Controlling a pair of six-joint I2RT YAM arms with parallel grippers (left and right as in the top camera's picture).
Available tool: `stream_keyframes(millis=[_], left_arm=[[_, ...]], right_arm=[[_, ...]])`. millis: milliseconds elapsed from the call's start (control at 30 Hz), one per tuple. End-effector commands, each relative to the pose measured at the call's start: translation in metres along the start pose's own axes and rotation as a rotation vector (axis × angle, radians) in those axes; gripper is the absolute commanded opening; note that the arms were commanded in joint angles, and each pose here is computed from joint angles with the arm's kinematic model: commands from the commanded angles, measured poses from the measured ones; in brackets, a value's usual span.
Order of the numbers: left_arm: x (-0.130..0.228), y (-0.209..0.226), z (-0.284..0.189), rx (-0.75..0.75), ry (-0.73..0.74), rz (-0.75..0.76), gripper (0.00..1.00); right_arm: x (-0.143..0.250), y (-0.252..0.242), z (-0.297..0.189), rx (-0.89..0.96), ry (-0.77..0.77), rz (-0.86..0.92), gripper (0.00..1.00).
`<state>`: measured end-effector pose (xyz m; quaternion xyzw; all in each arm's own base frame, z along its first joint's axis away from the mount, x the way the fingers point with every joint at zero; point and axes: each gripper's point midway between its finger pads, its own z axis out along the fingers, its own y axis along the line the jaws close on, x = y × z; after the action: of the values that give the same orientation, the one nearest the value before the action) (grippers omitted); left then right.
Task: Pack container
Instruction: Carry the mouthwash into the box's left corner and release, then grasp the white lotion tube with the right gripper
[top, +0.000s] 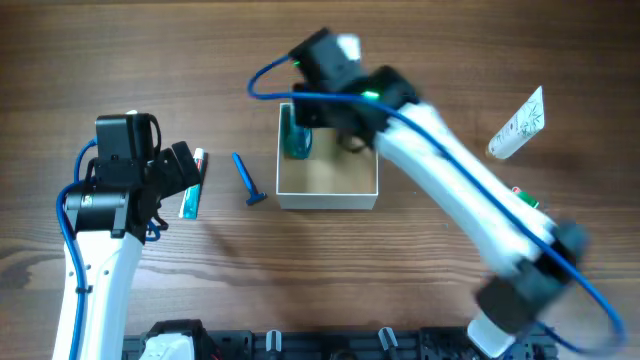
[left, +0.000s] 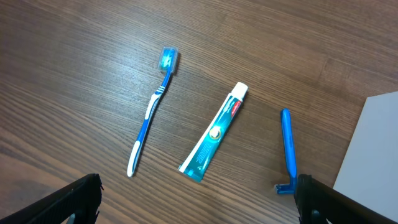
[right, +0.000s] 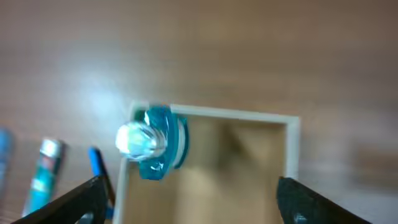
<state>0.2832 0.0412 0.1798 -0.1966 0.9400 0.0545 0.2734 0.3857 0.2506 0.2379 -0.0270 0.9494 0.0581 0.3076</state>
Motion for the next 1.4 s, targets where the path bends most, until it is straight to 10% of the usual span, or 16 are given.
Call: stream_keyframes(millis=[0,300,800,1233,1367], left_arm=[[-0.007,0.006,-0.003,-0.032,-0.022,0.013,1.0],[-0.007,0.006,-0.003,-0.032,-0.022,0.013,1.0],[-0.007,0.006,-0.003,-0.033,-0.02,0.014,1.0],[-0.006,0.007,-0.003,-0.033,-0.019,0.014,1.0],[-0.003,0.008,-0.003,-0.038,-0.005,0.017,1.0]], right_arm=[[-0.051,-0.071,-0.086,0.087,-0.228,0.121,0.93],[-0.024,-0.287,-0.105,0.294,-0.03,0.268,0.98],[0.062,-0.344,0.033,0.262,0.294,0.293,0.91],[0.067,-0.348,0.052,0.269,0.313,0.326,0.12],[0.067,-0.348,0.052,0.269,0.314,0.325,0.04]])
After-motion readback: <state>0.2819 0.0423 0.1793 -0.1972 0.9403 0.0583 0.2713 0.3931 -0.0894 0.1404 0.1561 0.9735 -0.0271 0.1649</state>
